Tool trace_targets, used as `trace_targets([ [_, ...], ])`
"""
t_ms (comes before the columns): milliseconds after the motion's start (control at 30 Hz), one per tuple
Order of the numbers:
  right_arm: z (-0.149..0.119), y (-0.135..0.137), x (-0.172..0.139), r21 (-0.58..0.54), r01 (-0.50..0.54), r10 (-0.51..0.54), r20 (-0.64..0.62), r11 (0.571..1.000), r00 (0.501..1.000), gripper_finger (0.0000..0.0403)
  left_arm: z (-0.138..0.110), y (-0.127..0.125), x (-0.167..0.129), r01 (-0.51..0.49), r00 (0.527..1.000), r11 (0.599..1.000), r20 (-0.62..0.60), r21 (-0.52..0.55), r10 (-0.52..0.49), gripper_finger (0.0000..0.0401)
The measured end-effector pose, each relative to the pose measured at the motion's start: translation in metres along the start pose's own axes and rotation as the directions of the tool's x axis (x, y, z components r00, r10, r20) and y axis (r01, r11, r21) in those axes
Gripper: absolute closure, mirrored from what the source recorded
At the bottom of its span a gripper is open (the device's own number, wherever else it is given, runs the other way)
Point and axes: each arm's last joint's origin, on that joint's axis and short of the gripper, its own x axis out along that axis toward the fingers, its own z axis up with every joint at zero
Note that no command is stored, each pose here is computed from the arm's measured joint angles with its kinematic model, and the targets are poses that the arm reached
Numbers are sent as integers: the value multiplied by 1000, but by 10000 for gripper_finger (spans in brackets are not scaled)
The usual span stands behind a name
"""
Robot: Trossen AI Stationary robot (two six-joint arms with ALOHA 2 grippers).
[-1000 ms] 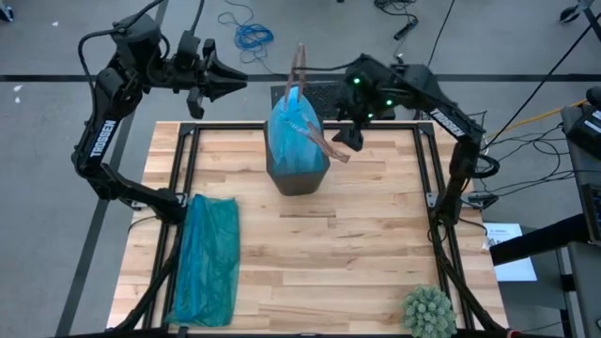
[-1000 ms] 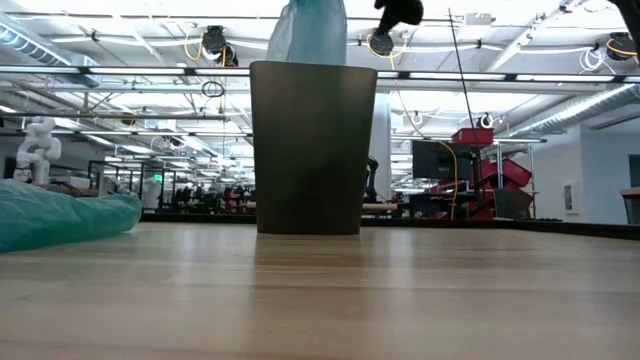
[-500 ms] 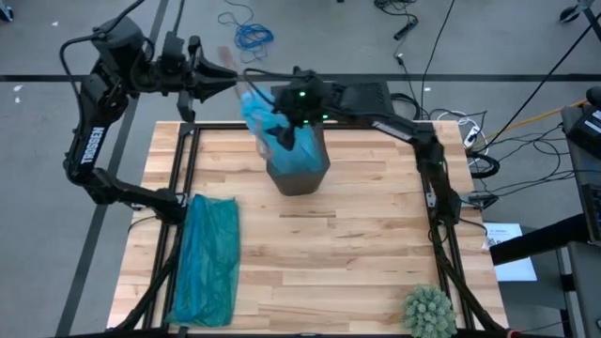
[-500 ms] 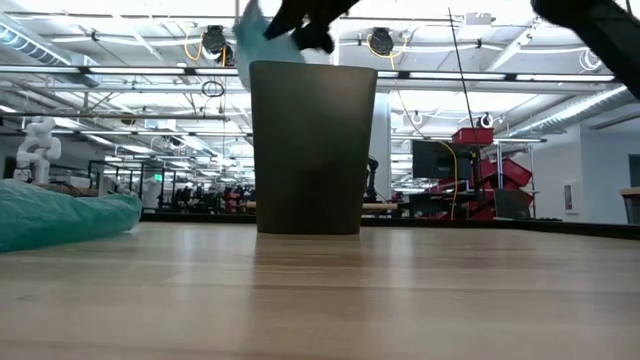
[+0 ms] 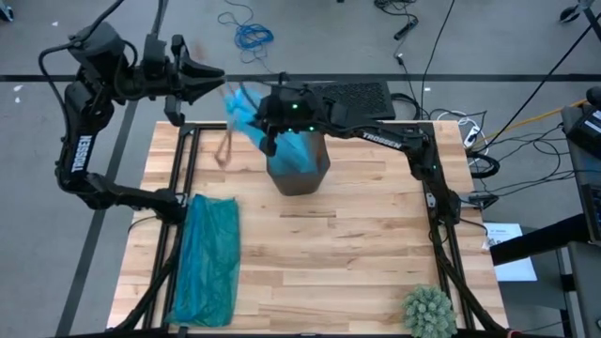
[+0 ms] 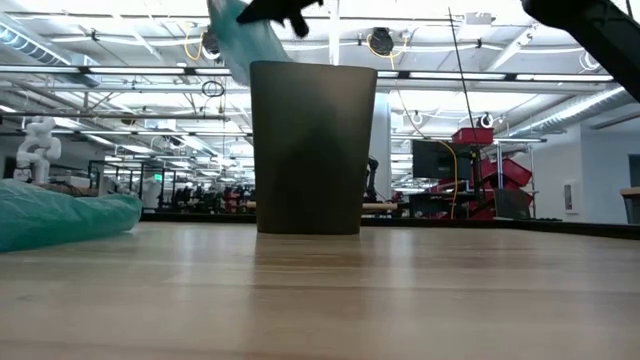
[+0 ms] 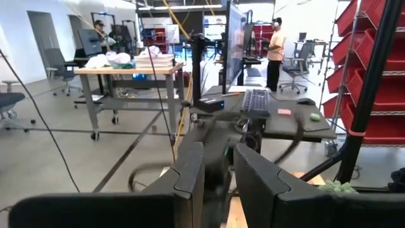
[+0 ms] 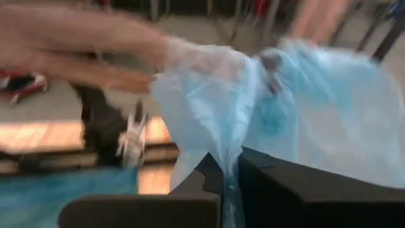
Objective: Place trash/remove bag and relplace
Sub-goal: Remove the trash bag from the trash bin
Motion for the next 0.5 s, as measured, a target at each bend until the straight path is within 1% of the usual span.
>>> trace_targets([
  [133, 28, -5, -27, -13, 102, -100, 127, 995, 987, 402, -1, 0, 0, -1, 1000, 1000, -6, -3, 1, 318],
  [200, 42, -7, -44, -37, 173, -164, 187, 984, 969, 403, -1, 0, 0, -1, 1000, 1000, -5, -1, 1, 318],
  [267, 58, -10, -64, -71, 255, -230, 249, 964, 941, 403, -1, 0, 0, 0, 1000, 1000, -5, -1, 0, 318],
  [400, 83, -16, -110, -112, 411, -356, 329, 905, 874, 403, -1, 0, 0, 0, 1000, 1000, -6, -2, 0, 318],
  [500, 97, -21, -143, -125, 520, -449, 362, 845, 817, 403, -1, 0, 0, 0, 1000, 1000, -5, -1, 0, 318],
])
